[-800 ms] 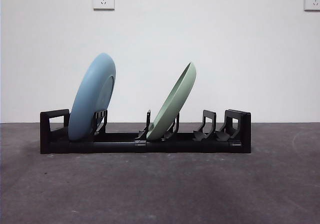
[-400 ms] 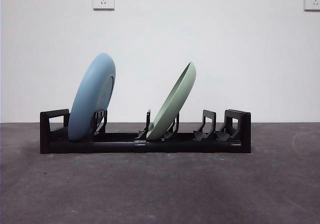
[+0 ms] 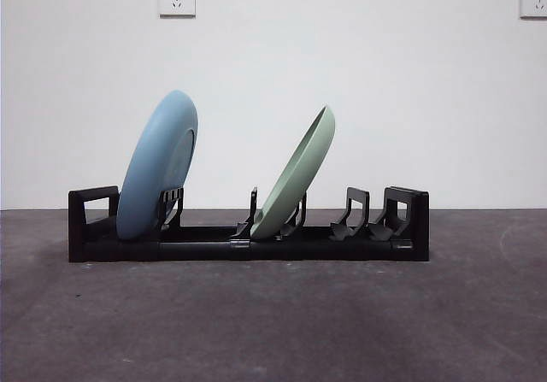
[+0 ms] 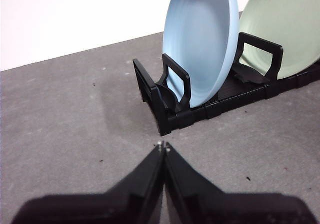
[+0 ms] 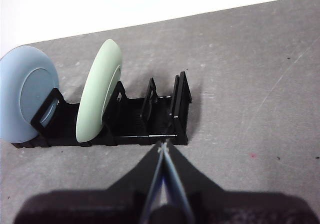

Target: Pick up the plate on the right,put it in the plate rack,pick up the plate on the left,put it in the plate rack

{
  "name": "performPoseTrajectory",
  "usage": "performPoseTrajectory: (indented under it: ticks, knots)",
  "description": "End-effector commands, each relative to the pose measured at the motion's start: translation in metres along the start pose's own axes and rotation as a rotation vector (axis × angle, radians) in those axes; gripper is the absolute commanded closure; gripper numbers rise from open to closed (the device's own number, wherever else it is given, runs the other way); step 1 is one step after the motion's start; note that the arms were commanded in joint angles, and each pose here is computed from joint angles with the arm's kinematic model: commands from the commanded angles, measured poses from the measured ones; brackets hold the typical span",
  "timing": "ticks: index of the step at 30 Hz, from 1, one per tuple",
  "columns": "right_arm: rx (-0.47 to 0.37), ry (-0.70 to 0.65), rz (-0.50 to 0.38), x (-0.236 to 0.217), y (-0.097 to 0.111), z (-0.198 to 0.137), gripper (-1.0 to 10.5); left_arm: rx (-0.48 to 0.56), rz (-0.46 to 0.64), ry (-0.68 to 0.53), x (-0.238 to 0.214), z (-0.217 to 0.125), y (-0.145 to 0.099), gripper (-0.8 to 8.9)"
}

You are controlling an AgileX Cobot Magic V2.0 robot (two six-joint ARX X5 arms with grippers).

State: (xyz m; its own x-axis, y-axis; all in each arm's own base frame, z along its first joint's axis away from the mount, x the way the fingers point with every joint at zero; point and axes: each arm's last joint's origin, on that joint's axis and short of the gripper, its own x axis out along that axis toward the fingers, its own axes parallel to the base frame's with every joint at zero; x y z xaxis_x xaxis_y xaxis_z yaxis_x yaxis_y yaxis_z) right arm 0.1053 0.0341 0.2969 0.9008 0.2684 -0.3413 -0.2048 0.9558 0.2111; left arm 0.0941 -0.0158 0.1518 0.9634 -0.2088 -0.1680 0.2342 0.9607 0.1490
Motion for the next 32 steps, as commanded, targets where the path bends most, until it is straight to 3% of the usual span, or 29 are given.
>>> performPoseTrajectory:
  ticks: [1,11,15,19,32]
  knots:
    - [0.008,-0.002,-0.002,0.001,0.000,-0.001,9.4,-0.010,0.002,0.009,0.001,-0.004,0.000,8.16]
    - [0.003,-0.002,-0.002,0.001,0.000,-0.001,9.4,-0.010,0.002,0.009,0.001,-0.004,0.000,8.17]
    - [-0.139,-0.060,-0.033,-0.011,-0.003,0.000,9.4,-0.010,0.002,0.009,0.001,-0.004,0.000,8.17]
    - [-0.180,-0.121,-0.065,-0.021,-0.009,-0.007,9.4,-0.010,0.003,0.009,0.001,-0.004,0.000,8.16]
    - [-0.162,-0.217,-0.026,0.013,-0.038,-0.102,9.4,-0.010,0.002,0.009,0.001,-0.004,0.000,8.17]
